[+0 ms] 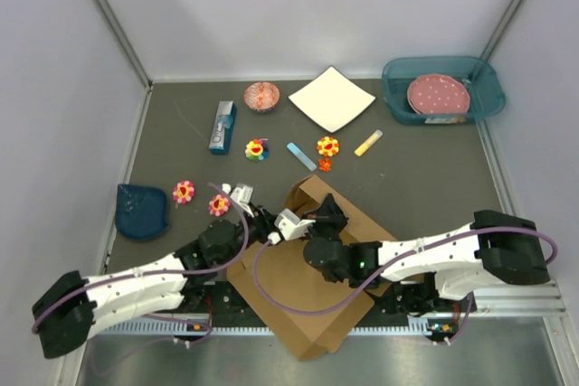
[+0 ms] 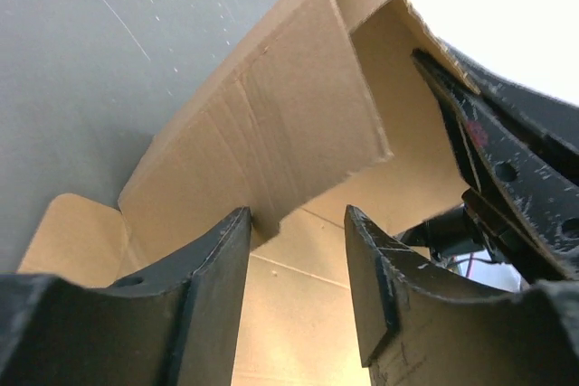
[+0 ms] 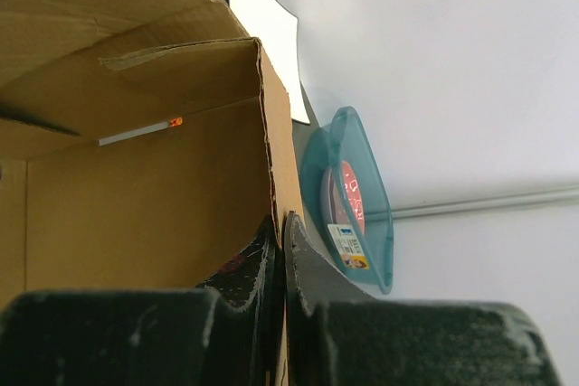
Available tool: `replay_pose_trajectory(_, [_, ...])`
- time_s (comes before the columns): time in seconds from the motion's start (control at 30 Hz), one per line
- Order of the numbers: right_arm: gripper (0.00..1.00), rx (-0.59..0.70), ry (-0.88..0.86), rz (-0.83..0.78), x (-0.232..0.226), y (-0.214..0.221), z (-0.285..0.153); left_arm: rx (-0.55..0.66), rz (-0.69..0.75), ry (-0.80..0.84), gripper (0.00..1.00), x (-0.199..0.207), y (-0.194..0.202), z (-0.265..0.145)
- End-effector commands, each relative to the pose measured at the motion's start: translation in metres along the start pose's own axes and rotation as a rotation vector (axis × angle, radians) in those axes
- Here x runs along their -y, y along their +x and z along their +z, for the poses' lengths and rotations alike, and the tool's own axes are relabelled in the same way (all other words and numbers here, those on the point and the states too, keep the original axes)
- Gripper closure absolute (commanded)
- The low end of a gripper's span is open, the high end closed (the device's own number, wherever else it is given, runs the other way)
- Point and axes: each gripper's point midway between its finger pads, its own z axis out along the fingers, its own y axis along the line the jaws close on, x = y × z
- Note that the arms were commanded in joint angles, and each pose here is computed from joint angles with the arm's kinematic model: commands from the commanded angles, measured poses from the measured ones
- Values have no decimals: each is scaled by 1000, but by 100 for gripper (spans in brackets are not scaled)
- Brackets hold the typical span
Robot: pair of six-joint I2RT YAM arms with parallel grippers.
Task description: Fold the paper box
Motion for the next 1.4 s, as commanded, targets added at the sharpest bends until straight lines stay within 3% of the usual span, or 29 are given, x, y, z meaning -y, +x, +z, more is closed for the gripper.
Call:
replay_pose_trajectory(0.0, [100, 63, -253, -103, -73, 19, -8, 44, 112, -99, 46, -10, -21, -10])
replay_pose_trajectory(0.3, [100, 65, -250, -101, -74, 19, -7, 187, 182, -169, 40, -19, -56, -40])
replay_pose_trajectory(0.5, [100, 67, -248, -94, -72, 18, -8, 437, 140, -186, 38, -25, -96, -50])
replay_pose_trajectory(0.57, [100, 67, -250, -92, -72, 18, -8, 433, 162, -247, 41, -38, -100, -41])
replay_pose_trajectory(0.63, [100, 70, -253, -95, -73, 18, -8, 409, 159, -302, 52, -58, -110, -24])
replay_pose_trajectory(0.73, [100, 69, -254, -91, -72, 16, -8, 335, 97, -208, 68, -55, -116, 8])
replay_pose_trajectory(0.8, [100, 69, -257, -89, -73, 16, -8, 302, 97, -204, 71, -55, -117, 22])
replay_pose_trajectory(1.0, [100, 67, -263, -80, -74, 15, -8, 146, 75, -35, 69, -29, -96, 57])
replay_pose_trajectory(1.37, [100, 74, -271, -76, -75, 12, -8, 5, 76, 157, 62, -11, -39, 44])
